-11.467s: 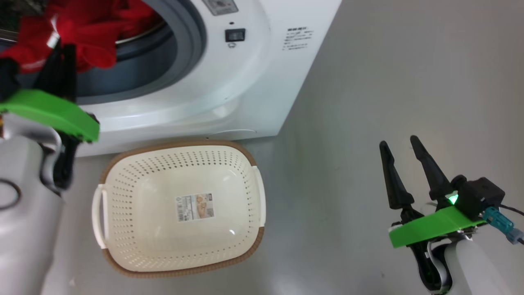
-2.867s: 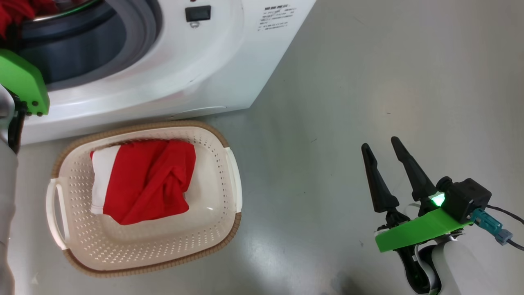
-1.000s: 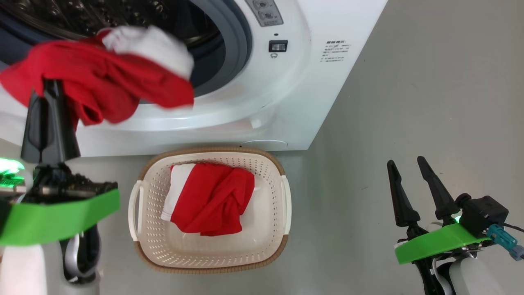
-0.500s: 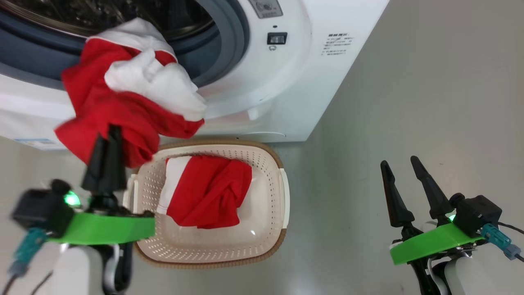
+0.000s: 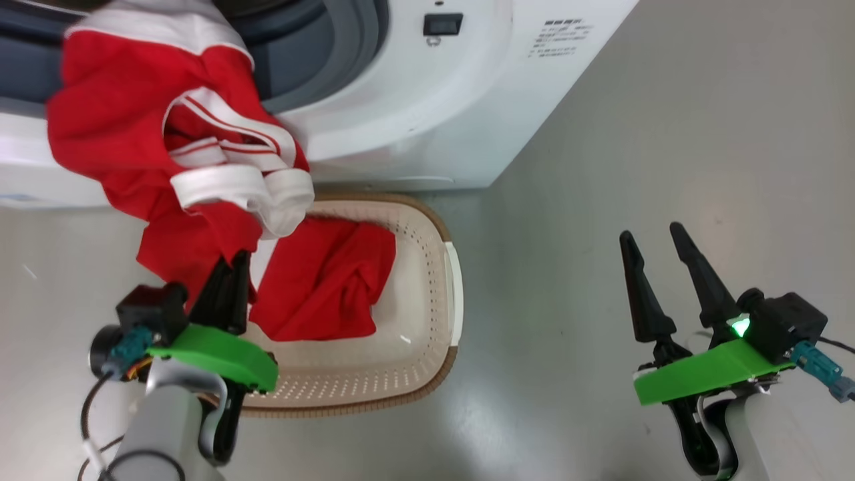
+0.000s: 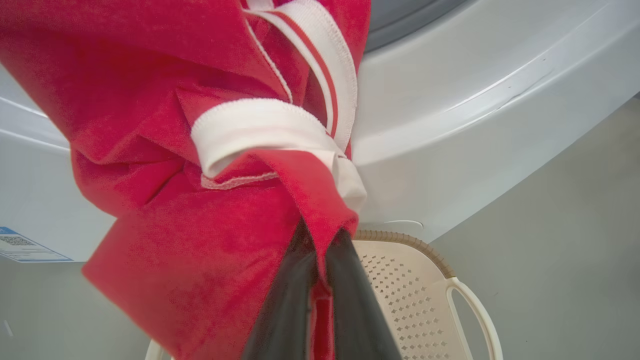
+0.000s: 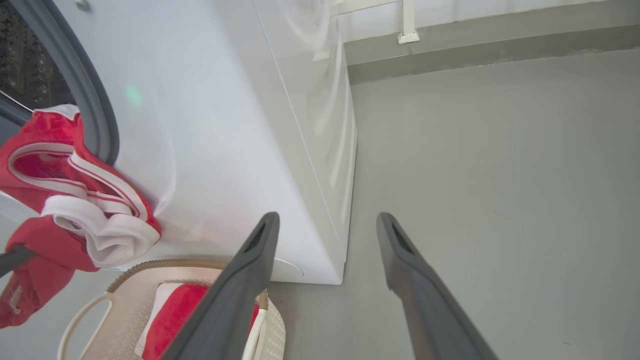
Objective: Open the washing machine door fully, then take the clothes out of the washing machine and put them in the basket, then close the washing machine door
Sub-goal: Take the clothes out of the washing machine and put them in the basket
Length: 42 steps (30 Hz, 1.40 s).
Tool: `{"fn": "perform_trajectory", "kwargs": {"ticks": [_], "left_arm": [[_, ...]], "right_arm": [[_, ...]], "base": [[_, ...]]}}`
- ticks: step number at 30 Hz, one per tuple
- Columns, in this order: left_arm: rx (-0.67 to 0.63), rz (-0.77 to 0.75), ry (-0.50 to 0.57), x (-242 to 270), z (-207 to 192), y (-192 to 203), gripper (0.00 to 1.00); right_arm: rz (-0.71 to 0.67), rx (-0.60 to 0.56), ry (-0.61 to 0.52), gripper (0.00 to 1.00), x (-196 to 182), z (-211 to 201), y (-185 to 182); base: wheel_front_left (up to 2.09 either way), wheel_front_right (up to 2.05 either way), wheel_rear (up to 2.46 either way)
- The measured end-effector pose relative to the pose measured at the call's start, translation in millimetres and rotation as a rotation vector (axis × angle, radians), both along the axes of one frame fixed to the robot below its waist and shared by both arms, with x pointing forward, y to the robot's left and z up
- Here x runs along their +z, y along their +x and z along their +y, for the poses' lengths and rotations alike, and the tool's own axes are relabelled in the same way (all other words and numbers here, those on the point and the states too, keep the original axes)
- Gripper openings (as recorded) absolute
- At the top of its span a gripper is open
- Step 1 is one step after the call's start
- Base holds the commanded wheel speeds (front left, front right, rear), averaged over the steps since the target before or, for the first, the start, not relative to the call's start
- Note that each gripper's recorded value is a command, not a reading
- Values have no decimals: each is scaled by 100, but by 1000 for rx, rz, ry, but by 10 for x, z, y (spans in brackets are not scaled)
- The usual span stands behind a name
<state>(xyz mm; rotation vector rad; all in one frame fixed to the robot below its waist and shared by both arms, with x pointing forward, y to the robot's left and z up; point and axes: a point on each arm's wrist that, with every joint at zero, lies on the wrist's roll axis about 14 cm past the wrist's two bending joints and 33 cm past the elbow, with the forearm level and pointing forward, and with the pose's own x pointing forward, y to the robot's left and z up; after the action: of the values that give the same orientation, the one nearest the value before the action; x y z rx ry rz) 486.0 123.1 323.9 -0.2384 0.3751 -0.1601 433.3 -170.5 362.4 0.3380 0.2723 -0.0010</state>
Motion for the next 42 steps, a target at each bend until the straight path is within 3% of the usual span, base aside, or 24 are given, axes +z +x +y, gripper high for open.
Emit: {"fn": "perform_trajectory", "kwargs": {"ticks": [4, 6, 8, 9, 11, 12, 26, 42], "left_arm": [[-30, 81, 10, -285, -57, 19, 15], [-41, 114, 18, -405, -67, 37, 27], [-55, 141, 31, -509, -70, 62, 46], [-58, 151, 34, -550, -71, 76, 67], [-68, 169, 37, -622, -91, 94, 95], [-71, 175, 36, -650, -99, 103, 100], [-26, 206, 28, -727, 20, 143, 100], [54, -15, 17, -25, 239, 297, 100]], "right_arm": [[14, -1, -2, 100, -90, -7, 51], [20, 0, -3, 100, -132, -8, 79], [25, 1, -3, 100, -175, -6, 109], [27, 3, -3, 100, -194, -3, 123], [32, 4, -3, 100, -230, 1, 141], [36, 5, -3, 100, -250, 1, 143], [38, 14, 3, 100, -295, 40, 196], [-11, 47, 12, 100, -122, 171, 275]], "base": [[0, 0, 0], [0, 0, 0], [0, 0, 0], [0, 0, 0], [0, 0, 0], [0, 0, 0], [0, 0, 0], [0, 0, 0]]}}
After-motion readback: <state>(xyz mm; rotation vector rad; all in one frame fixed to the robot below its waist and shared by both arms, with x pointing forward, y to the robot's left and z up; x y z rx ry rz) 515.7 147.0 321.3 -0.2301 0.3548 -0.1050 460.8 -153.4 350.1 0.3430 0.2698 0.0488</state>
